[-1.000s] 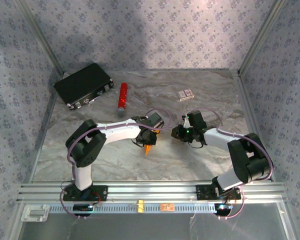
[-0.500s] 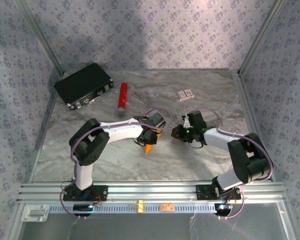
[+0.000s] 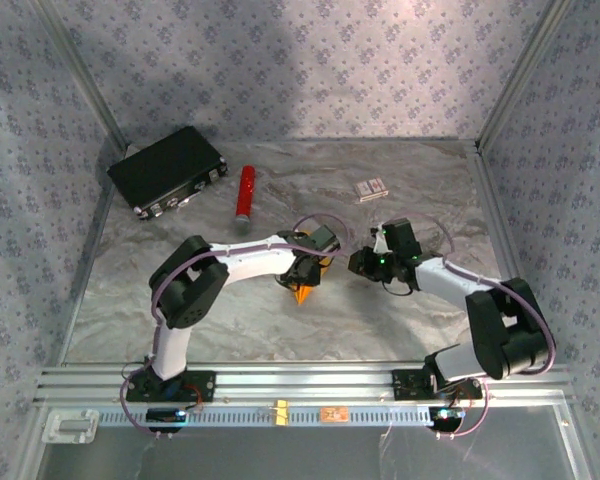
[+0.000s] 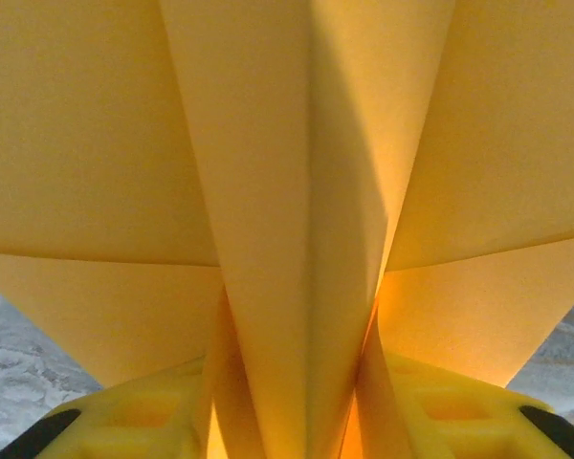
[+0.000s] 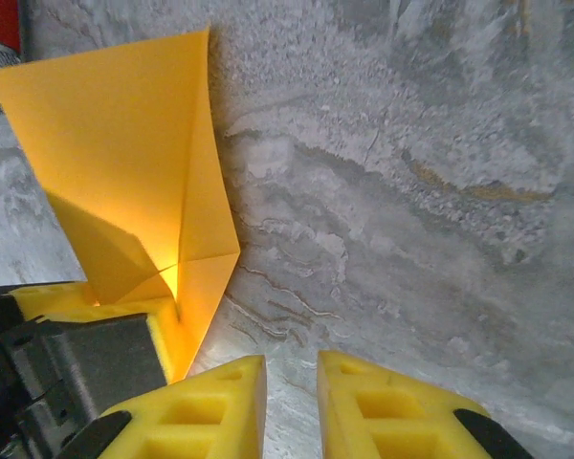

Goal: Fold a paper plane with a square sheet of paper (pick it up from the middle)
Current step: Place the paper plane at the center of the table.

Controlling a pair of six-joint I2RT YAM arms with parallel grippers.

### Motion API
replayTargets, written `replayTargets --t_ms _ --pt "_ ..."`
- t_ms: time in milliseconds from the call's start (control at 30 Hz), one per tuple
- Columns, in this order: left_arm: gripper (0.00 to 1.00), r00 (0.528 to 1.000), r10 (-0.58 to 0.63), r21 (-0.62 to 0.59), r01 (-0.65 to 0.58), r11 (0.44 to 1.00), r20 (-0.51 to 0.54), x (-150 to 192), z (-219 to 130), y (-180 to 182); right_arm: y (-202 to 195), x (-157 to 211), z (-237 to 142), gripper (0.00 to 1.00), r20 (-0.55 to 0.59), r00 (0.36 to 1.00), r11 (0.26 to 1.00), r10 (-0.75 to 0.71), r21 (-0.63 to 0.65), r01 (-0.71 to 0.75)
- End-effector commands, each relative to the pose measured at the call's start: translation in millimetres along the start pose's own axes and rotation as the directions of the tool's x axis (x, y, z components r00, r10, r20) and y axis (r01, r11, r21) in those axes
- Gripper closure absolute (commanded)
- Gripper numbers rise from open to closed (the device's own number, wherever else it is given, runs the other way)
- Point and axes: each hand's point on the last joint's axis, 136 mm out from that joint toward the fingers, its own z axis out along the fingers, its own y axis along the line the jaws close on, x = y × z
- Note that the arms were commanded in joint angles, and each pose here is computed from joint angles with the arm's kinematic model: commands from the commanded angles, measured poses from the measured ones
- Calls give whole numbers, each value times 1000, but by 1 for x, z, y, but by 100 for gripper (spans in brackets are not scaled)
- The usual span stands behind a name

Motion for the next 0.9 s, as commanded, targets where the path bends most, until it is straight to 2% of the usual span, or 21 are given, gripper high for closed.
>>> replayTargets --t_ms 0,233,300,533,633,733,800,867 --pt "60 999 -28 -86 25 996 -33 14 16 9 -4 5 -10 77 -12 1000 1000 -20 -1 20" --pt "59 999 -37 -84 38 996 8 0 -6 1 -6 -1 -26 77 19 999 999 -40 14 40" --pt "54 999 -43 -70 45 997 34 -7 -19 -1 -7 -4 -31 76 34 998 998 -53 34 52" --pt "51 991 -69 2 69 998 119 -30 -62 -7 -21 -24 -61 71 148 983 983 -110 165 85" --pt "49 984 -70 32 65 997 164 -37 -80 -5 -33 -37 -83 65 228 962 960 -149 266 86" --pt "47 972 -59 39 52 998 229 -47 -99 3 -46 -54 -113 54 338 918 924 -207 375 70" --pt "46 959 -40 34 32 999 282 -54 -110 12 -56 -68 -138 44 440 863 890 -249 455 25" --pt "40 936 -34 11 32 999 351 -62 -123 30 -69 -76 -162 33 539 792 856 -287 516 -41"
